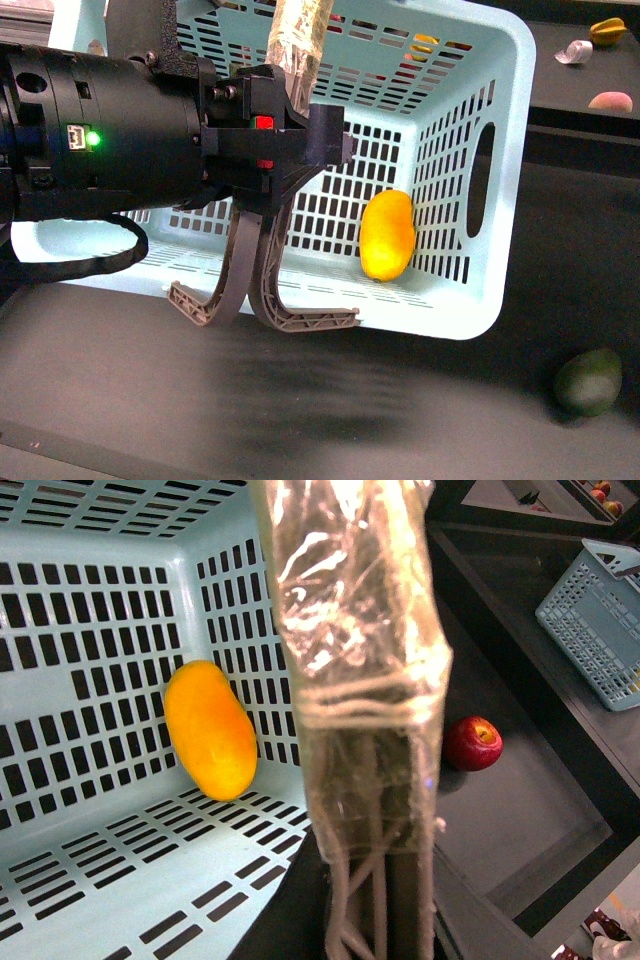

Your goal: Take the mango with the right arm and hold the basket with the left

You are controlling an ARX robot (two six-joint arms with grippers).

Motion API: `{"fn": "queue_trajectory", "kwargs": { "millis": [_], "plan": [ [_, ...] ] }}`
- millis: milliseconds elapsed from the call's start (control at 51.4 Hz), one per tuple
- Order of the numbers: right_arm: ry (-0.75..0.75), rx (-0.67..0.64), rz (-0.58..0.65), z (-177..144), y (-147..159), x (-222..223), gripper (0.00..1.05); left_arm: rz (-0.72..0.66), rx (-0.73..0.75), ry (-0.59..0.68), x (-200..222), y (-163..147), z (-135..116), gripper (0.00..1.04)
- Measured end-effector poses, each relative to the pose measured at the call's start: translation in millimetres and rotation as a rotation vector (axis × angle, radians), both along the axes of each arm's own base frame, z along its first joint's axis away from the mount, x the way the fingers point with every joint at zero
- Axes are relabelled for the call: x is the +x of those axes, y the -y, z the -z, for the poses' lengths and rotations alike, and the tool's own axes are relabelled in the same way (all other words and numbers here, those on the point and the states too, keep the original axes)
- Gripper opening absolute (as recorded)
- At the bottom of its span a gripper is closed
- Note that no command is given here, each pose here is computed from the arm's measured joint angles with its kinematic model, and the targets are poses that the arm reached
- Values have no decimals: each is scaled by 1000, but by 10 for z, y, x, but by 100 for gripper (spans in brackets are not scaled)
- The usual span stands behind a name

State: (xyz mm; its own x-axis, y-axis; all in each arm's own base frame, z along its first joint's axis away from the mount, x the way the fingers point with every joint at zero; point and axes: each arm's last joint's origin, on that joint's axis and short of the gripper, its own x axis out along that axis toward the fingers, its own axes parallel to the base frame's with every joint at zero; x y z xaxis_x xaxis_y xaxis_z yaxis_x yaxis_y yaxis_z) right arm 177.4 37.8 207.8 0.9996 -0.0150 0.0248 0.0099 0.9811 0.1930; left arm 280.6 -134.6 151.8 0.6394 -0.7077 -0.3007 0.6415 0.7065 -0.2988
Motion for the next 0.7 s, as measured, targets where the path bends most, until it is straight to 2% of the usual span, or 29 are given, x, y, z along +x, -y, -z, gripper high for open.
{"fn": "queue_trajectory", "kwargs": {
  "millis": [292,564,700],
  "plan": [
    [-74,-4,175,168,111,-403,97,-1,0,0,0,0,0,9],
    [-58,1,171,160,106,-446,97,1,1,1,-1,2,0,9],
    [-31,-115,-2,189,146,-480,78,1,0,0,-1,2,0,9]
  ]
}}
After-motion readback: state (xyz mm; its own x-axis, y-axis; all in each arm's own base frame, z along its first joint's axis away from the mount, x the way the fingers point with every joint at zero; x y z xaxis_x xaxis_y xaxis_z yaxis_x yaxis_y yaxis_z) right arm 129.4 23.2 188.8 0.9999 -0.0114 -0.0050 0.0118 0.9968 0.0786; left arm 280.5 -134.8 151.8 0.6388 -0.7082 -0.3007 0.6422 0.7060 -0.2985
